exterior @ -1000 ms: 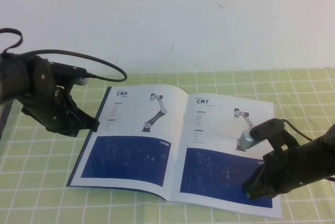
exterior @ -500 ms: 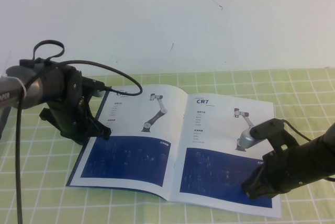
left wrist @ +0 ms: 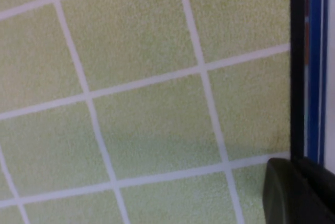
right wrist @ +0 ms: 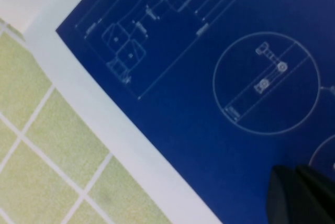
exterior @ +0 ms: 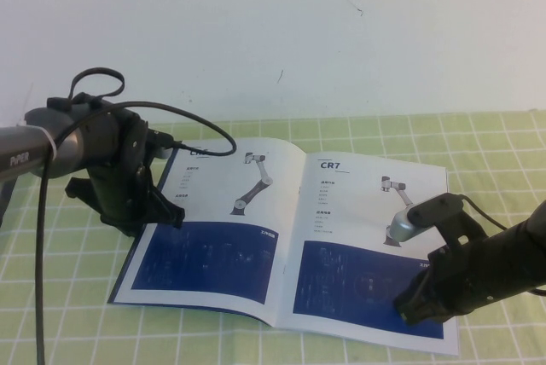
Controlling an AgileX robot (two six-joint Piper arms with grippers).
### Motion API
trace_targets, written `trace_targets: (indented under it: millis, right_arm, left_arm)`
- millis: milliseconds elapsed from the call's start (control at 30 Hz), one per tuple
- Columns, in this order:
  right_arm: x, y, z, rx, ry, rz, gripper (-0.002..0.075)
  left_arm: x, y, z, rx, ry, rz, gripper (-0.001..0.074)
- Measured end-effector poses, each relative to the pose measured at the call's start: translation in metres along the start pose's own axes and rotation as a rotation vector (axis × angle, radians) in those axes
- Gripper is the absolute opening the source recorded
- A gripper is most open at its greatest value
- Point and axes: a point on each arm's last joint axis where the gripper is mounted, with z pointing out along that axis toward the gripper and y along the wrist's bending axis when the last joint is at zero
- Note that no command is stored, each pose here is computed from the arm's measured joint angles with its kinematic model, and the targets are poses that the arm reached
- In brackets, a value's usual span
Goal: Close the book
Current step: 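Close the open booklet and leave it lying on the table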
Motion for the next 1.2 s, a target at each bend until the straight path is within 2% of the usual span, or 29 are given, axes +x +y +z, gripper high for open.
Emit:
trace_targets:
  millis: [400,700,833,1000,1200]
  right_arm:
    - [0.000,0.000,0.000,0.000,0.000,0.000,-0.0003]
    - [0.000,0.000,0.000,0.000,0.000,0.000,-0.0003]
    - [0.000,-0.001,0.002,-0.001,0.004,0.002,-0.0003]
    - [0.000,-0.002,0.006,-0.013,0.017,0.007,-0.0003]
    - [-0.003,-0.002,0.004,-0.010,0.007,0.005,-0.0003]
  left_arm:
    - [-0.006,0.001,-0.001,0.000,0.041,-0.020,-0.0004]
    - [-0.006,-0.014,-0.003,0.120,0.052,0.004,-0.0004]
    - [-0.006,-0.040,-0.009,0.270,0.051,0.017,-0.0004]
    - [-0.006,-0.075,-0.014,0.540,0.046,0.000,-0.0004]
    - [-0.014,-0.100,-0.036,0.864,-0.029,0.021,-0.0004]
